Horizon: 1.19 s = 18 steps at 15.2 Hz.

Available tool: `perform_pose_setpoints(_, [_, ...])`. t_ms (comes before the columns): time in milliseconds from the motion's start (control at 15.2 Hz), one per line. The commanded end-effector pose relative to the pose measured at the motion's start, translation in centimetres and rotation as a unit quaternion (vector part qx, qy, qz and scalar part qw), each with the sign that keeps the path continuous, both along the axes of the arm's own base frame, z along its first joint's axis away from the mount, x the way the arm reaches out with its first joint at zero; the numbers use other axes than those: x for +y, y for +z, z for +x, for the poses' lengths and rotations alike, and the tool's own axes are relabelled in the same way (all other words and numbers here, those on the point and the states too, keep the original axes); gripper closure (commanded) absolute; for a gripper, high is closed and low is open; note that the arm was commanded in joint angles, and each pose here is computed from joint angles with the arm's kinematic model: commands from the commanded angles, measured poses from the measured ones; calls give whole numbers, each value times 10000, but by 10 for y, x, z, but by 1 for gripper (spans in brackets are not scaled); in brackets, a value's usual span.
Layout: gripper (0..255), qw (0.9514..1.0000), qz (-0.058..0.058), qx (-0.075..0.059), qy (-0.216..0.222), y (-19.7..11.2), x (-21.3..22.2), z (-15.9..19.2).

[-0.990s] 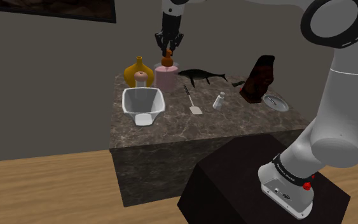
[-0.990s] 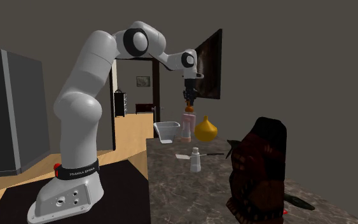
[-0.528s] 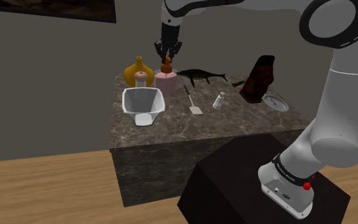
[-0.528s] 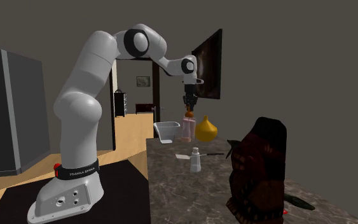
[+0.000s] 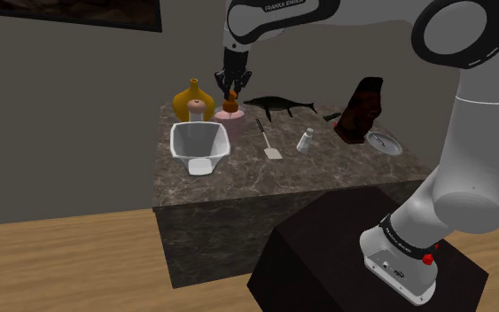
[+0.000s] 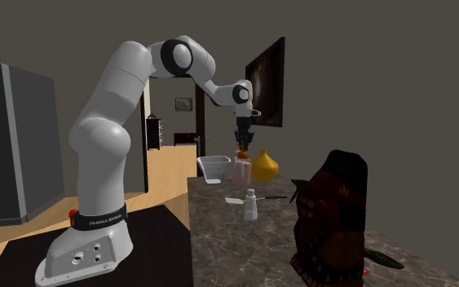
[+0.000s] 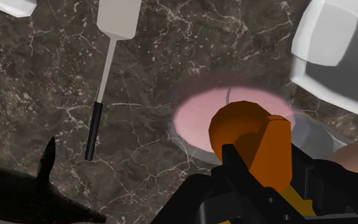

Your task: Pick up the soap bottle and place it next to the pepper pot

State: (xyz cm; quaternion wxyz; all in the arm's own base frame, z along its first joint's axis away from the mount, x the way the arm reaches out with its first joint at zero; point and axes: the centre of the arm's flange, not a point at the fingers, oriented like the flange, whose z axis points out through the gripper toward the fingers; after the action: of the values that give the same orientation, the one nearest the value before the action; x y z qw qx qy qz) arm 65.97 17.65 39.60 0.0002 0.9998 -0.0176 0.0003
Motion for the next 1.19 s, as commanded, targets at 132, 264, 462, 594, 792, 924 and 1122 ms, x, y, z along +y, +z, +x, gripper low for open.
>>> perform_pose_setpoints(132, [255, 10000, 1, -4, 0, -23, 0, 0])
perform_pose_setpoints(264, [255, 10000, 1, -4, 0, -23, 0, 0])
perform_pose_setpoints(462, [255, 10000, 1, -4, 0, -23, 0, 0])
perform_pose_setpoints(594, [255, 10000, 1, -4, 0, -23, 0, 0])
perform_pose_setpoints(792, [0, 10000, 1, -4, 0, -23, 0, 0])
perform_pose_setpoints(924, [0, 10000, 1, -4, 0, -23, 0, 0])
perform_pose_setpoints(1122, [0, 10000, 1, -4, 0, -10, 0, 0])
